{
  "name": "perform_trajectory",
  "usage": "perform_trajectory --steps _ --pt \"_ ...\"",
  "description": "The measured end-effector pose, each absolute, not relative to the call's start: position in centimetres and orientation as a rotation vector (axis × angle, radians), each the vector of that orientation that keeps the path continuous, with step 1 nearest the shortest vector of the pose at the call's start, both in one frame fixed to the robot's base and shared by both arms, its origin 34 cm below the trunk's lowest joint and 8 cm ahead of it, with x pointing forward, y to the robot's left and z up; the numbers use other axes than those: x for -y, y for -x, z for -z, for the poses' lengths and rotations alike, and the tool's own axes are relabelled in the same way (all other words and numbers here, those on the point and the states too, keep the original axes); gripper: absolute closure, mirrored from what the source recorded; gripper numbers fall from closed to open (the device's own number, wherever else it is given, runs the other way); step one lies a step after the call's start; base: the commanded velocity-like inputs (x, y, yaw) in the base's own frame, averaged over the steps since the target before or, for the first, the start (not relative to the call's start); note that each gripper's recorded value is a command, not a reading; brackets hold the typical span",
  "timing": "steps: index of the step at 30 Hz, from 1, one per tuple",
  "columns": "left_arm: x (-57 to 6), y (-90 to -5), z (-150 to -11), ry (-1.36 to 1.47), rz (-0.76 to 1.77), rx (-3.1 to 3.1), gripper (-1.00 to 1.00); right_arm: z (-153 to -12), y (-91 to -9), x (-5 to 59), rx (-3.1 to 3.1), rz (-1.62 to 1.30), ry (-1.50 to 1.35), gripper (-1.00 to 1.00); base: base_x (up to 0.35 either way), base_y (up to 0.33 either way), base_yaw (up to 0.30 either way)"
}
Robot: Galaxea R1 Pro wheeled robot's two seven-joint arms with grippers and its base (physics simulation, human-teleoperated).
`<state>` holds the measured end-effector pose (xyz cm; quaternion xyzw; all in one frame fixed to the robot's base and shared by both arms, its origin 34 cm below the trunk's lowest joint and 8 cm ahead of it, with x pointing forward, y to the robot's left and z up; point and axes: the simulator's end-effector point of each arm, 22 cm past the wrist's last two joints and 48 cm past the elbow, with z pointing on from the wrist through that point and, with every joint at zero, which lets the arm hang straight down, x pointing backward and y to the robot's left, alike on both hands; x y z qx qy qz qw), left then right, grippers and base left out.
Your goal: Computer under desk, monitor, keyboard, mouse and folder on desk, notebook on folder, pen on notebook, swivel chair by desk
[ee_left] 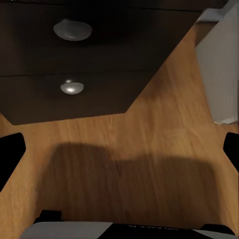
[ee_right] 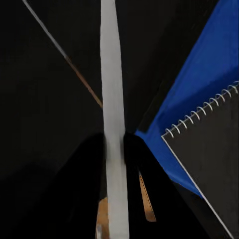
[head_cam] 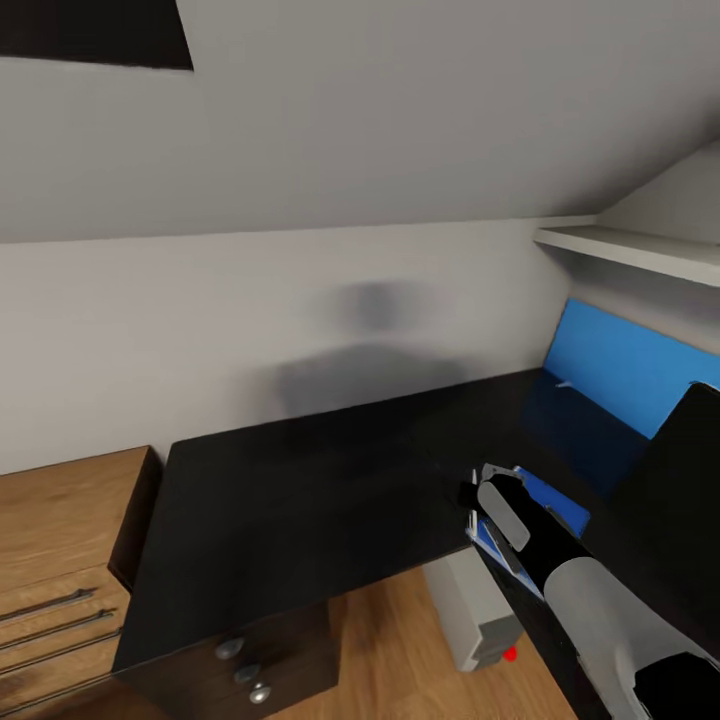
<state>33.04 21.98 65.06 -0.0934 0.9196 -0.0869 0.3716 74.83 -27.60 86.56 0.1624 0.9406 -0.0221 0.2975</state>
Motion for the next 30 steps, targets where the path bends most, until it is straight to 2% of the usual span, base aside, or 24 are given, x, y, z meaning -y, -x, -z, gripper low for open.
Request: perform_trajectory --steps 13,30 --pt "-21.9 -32.9 -65.0 0.233 0.228 -2.363 -1.0 -86.4 -74.8 29.4 -2.494 0.082 -0.458 1.0 0.004 -0.005 -0.182" --pt "-21.9 -32.8 -65.0 0.234 0.227 -2.363 -1.0 -86.1 -74.6 30.6 -2.495 0.099 -0.465 1.0 0.035 -0.094 -0.017"
